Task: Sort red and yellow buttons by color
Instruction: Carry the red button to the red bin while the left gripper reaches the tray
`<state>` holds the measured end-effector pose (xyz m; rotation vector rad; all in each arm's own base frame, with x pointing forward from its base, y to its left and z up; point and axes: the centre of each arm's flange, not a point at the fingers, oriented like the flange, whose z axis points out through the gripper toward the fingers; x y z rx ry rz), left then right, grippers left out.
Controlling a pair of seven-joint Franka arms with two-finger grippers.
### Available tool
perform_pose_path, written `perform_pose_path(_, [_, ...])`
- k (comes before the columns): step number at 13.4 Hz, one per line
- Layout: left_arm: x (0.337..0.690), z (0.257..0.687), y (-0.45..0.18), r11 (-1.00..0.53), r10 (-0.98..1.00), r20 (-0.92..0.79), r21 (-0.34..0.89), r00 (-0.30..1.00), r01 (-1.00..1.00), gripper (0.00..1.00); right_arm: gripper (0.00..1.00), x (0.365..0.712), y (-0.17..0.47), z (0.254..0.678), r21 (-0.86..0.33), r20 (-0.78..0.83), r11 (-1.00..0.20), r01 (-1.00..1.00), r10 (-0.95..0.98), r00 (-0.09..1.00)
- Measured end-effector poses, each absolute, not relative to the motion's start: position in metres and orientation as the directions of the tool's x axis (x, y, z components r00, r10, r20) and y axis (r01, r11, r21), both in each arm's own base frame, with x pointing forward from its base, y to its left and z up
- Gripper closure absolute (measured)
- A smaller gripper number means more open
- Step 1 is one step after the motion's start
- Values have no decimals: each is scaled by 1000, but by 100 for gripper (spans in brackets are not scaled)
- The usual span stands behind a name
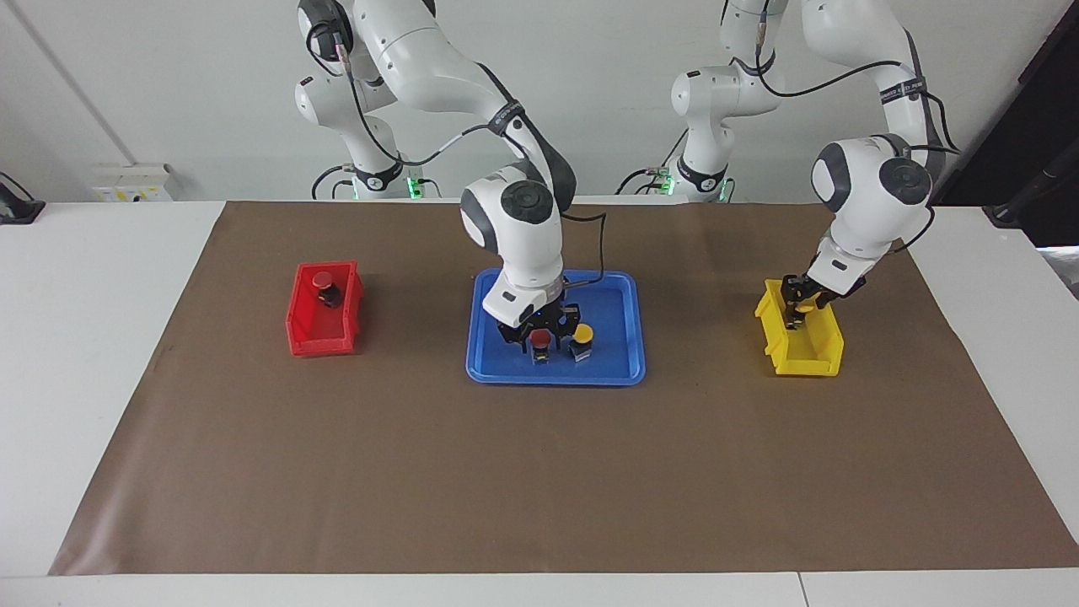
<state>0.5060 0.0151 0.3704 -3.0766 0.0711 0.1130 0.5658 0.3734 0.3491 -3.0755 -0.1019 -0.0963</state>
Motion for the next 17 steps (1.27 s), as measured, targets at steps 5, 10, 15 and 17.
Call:
perform_pose_path(5, [510, 428, -3, -996, -49, -68, -70, 996, -54, 24, 56, 564, 374, 350, -62, 65, -996, 69, 65, 996])
perform_pose_path(10, [503, 453, -125, -995, -4, 2, -95, 1000, -4, 0, 59, 566, 370, 357, -59, 61, -996, 63, 60, 996])
perform_pose_path(15, [502, 468, -239, -994, 106, 44, -25, 993, 108, 0, 59, 584, 319, 429, -70, 30, -998, 1, -1, 1000])
perform_pose_path(17, [513, 465, -279, -988, 157, 35, 12, 987, 157, 0, 59, 588, 274, 459, -53, 1, -998, 21, 21, 1000])
